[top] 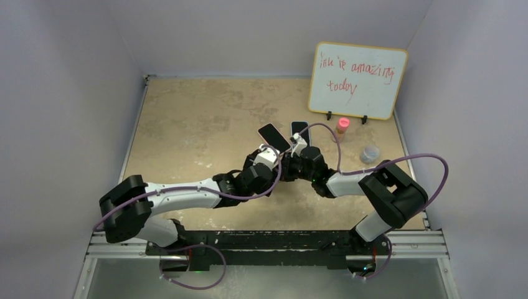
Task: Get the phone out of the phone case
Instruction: Remove the phone case from the phone.
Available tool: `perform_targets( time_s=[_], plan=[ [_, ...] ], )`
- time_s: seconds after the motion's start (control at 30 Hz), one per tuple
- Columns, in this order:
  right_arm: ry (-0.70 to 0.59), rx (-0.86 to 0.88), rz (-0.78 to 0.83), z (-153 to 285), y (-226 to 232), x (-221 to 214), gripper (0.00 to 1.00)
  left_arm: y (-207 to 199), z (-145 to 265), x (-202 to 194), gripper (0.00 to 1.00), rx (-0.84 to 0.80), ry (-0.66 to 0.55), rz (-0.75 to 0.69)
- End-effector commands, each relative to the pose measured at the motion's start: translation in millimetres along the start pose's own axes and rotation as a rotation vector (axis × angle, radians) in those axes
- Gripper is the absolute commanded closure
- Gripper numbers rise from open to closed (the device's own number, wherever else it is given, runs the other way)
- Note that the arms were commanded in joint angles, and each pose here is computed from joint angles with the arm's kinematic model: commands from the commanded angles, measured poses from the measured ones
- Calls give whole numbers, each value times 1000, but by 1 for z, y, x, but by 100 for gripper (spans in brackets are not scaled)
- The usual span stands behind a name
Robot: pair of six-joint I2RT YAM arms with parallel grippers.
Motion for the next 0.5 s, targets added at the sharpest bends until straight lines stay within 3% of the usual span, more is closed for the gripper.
perform_targets(
  time_s=[0.0, 0.47],
  plan=[
    [-112, 78, 39, 0, 23, 41, 100, -3, -5, 15, 35, 38, -47, -69],
    [-95, 98, 28, -1, 26, 40, 100, 5, -15, 23, 39, 170, -112, -152]
  ],
)
Point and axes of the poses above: each gripper's point midway between its finger pads, its own z axis back along the fingers, its own y axis along the line the jaws close on, x = y × z, the point moved 3 cm from there along z, back along the fingers, and after that the axes turned 15 degrees about z, right-handed, at the moved point
